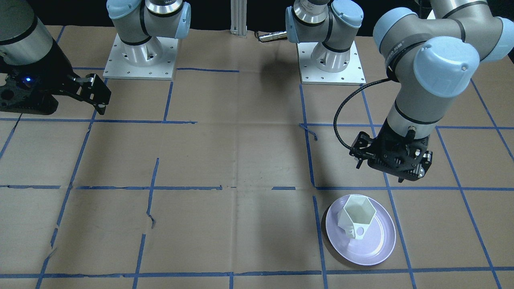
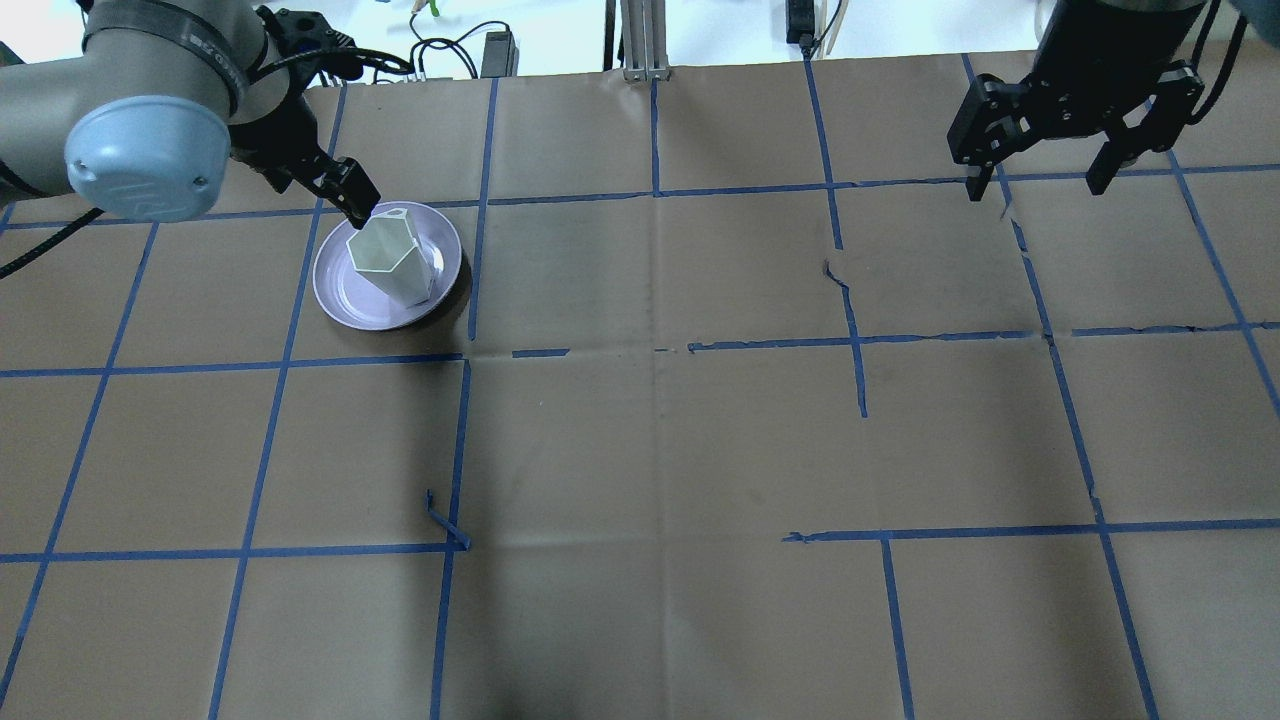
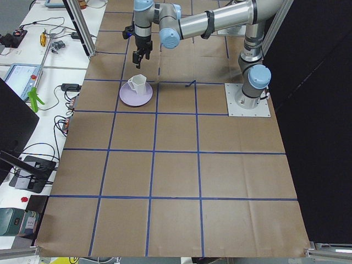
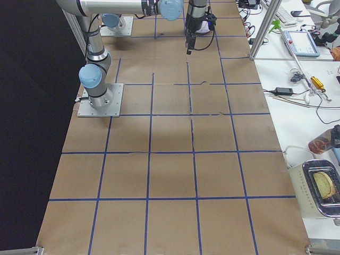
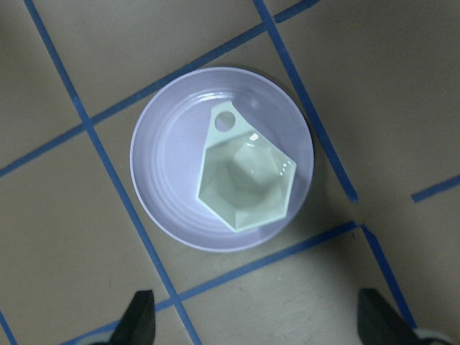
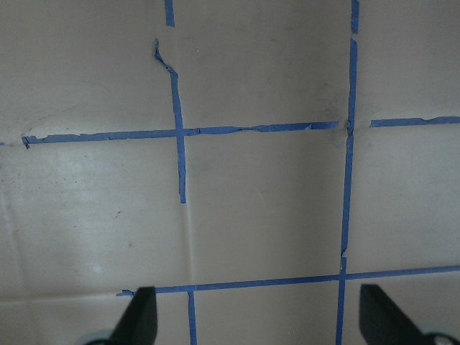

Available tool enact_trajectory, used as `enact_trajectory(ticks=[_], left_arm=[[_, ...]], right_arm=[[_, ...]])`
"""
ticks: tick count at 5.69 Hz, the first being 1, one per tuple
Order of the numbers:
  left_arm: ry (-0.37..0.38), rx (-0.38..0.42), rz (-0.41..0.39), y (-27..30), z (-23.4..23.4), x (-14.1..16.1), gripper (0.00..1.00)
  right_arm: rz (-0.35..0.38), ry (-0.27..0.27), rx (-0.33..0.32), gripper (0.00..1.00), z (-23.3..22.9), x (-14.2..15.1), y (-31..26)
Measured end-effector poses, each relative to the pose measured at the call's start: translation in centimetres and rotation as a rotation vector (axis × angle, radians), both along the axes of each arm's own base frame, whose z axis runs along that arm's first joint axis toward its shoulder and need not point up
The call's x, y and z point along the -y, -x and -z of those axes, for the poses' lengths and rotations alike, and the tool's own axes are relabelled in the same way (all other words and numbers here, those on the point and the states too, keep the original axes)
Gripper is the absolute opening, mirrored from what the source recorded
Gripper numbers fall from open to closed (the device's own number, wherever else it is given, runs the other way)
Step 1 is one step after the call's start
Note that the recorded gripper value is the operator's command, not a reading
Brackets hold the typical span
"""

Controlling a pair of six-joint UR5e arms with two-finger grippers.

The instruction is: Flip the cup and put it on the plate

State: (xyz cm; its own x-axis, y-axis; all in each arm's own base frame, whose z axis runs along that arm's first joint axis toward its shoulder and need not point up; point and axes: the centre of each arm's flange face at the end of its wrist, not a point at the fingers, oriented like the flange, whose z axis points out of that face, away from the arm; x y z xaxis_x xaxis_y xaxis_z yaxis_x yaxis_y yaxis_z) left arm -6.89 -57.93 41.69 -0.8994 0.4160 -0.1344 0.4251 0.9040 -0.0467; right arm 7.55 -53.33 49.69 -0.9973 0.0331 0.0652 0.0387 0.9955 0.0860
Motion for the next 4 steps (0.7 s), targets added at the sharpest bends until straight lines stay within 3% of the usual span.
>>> enact_trajectory(ticks=[1,4], left_arm=[[-0.003,-0.012,-0.059,0.4,-2.9,-2.5,1.0],[-0.011,-0.112,-0.36,2.4,-7.9,-7.8,1.0]], right_arm=[[0.0,0.0,0.0,1.0,0.0,0.0,0.0],[0.0,0.0,0.0,1.0,0.0,0.0,0.0]])
